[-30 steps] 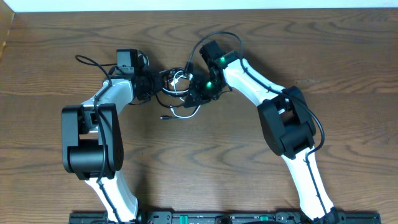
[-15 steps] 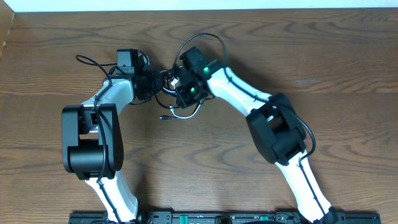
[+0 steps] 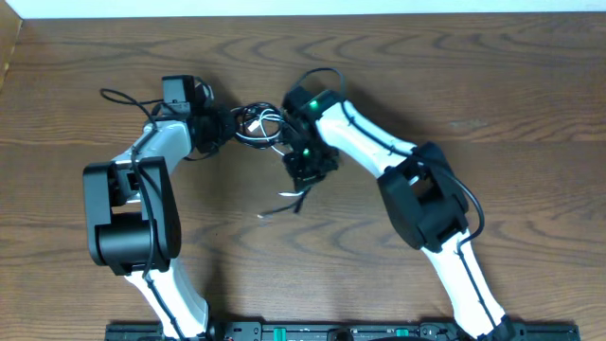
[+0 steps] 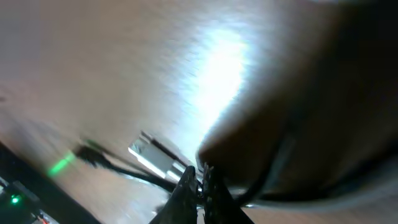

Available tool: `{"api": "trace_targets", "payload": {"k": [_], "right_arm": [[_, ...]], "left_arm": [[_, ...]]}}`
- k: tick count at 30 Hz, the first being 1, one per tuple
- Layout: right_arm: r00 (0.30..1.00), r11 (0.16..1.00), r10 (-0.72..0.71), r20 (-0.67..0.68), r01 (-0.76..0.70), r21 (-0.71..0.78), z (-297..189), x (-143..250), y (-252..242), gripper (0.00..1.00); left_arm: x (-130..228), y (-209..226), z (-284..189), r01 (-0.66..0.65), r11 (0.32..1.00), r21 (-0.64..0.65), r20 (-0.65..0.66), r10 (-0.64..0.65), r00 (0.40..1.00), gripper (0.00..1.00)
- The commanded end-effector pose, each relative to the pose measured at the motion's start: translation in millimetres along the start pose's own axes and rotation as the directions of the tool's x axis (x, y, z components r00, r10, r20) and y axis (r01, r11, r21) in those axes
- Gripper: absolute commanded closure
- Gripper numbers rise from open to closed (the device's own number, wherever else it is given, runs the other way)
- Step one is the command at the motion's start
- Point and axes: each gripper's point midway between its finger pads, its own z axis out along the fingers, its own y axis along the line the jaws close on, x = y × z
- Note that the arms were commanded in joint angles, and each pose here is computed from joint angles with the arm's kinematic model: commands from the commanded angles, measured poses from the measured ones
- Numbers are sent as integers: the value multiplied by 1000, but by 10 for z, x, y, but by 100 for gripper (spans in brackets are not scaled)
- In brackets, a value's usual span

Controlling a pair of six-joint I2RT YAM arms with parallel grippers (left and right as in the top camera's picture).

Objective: Untangle cables

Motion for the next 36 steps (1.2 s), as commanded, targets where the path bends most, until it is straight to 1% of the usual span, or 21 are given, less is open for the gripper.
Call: {"api": "trace_targets", "payload": {"k": [1, 5, 8, 11, 12, 14, 16, 18, 20, 21, 22, 25, 27, 31, 32, 33, 35, 36], "right_arm": [[999, 992, 45, 21, -47, 119, -18, -67, -496, 96], [995, 990, 53, 89, -64, 126, -109, -235, -662, 95], [993, 996, 49, 111, -57, 73, -233, -311, -619, 92], [990, 996, -57, 125, 65, -61, -455, -359, -350, 87], [985, 990, -88, 151, 104, -98, -645, -406, -253, 82], [978, 990, -91, 188, 110, -88, -832, -482, -246, 79], [968, 989, -99, 232, 121, -83, -1007, -568, -247, 78], [959, 989, -102, 265, 127, -80, -1105, -635, -270, 75], [950, 988, -106, 295, 133, -75, -1153, -703, -305, 71], [945, 988, -110, 309, 138, -69, -1161, -740, -321, 66], [942, 989, -113, 315, 138, -57, -1149, -764, -349, 64], [945, 995, -91, 313, 95, 1, -1081, -788, -451, 57], [948, 995, -97, 304, 96, 19, -1031, -778, -443, 52], [939, 992, -127, 321, 116, 53, -1003, -837, -392, 48], [934, 991, -134, 332, 123, 53, -1010, -865, -377, 48], [929, 992, -124, 347, 118, 39, -1022, -903, -354, 47], [926, 995, -97, 365, 94, 27, -1042, -943, -353, 48], [922, 997, -75, 381, 81, 0, -1076, -976, -354, 48]], "left_arm": [[16, 73, 33, 18, 1000, -6, -12, -19, 1000, 92], [30, 81, 33, 21, 1000, -9, -18, -21, 1000, 92], [32, 81, 33, 21, 1000, -10, -18, -21, 1000, 92], [31, 81, 33, 21, 1000, -9, -18, -21, 1000, 92], [30, 80, 32, 21, 1000, -9, -18, -21, 1000, 92], [31, 81, 33, 21, 1000, -9, -18, -21, 1000, 92], [30, 80, 32, 21, 1000, -9, -18, -21, 1000, 92], [30, 80, 32, 21, 1000, -9, -18, -21, 1000, 92], [32, 80, 33, 21, 1000, -9, -18, -21, 1000, 92], [31, 79, 32, 21, 1000, -9, -18, -21, 1000, 92], [34, 71, 32, 20, 1000, -4, -20, -20, 1000, 92], [61, -22, 24, 13, 999, 47, -42, -11, 999, 92], [73, -110, 9, -25, 995, 92, -54, 30, 998, 93], [116, -339, -80, -160, 962, 219, -60, 177, 982, 92], [133, -403, -112, -195, 947, 256, -57, 216, 975, 93], [155, -501, -171, -245, 918, 310, -45, 272, 961, 93], [196, -651, -275, -306, 865, 398, -23, 343, 939, 92], [236, -798, -403, -347, 801, 488, 5, 395, 919, 93]]}}
